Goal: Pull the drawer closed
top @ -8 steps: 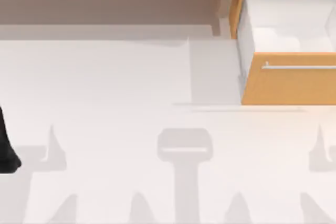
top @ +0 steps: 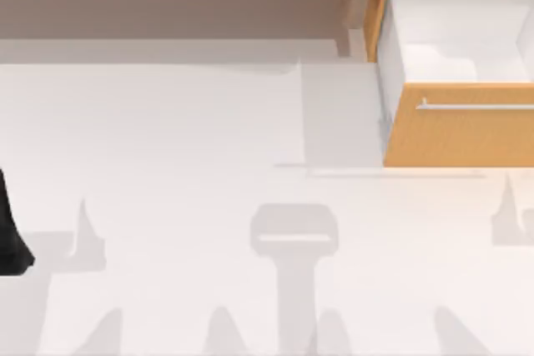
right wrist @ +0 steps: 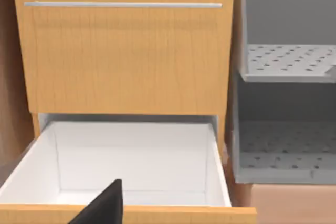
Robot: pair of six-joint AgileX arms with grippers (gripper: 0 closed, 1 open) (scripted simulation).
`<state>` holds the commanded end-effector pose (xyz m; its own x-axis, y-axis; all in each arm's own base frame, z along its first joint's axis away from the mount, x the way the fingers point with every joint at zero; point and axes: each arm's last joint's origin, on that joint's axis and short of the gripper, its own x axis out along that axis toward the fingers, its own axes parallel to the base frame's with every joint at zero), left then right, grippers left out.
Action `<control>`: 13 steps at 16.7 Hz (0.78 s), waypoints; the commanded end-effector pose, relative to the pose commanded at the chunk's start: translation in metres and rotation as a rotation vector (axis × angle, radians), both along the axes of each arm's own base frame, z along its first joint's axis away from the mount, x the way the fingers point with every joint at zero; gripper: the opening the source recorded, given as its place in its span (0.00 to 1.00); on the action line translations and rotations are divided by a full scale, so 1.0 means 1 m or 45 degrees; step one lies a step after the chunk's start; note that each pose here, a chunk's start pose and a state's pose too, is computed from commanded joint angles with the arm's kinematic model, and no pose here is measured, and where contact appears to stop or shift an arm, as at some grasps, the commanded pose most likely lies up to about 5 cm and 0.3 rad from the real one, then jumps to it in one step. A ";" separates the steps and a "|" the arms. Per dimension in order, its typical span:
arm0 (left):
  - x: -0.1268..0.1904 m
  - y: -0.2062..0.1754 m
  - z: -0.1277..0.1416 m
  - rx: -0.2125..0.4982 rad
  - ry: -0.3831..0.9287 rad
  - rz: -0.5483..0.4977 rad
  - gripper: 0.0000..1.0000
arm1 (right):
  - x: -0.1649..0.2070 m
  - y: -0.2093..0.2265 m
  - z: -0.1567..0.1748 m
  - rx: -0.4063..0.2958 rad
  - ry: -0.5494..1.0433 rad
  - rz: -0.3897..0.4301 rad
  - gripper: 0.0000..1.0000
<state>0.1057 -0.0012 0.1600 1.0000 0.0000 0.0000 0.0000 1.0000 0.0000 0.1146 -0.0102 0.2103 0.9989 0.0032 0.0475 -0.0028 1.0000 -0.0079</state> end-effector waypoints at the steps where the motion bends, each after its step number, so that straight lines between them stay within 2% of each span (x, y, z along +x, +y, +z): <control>1: 0.000 0.000 0.000 0.000 0.000 0.000 1.00 | 0.005 -0.003 0.011 -0.002 0.003 -0.001 1.00; 7: 0.000 0.000 0.000 0.000 0.000 0.000 1.00 | 0.062 -0.040 0.063 0.007 0.053 -0.005 1.00; 13: 0.000 0.000 0.000 0.000 0.000 0.000 1.00 | 0.104 -0.079 0.081 0.011 0.063 -0.004 1.00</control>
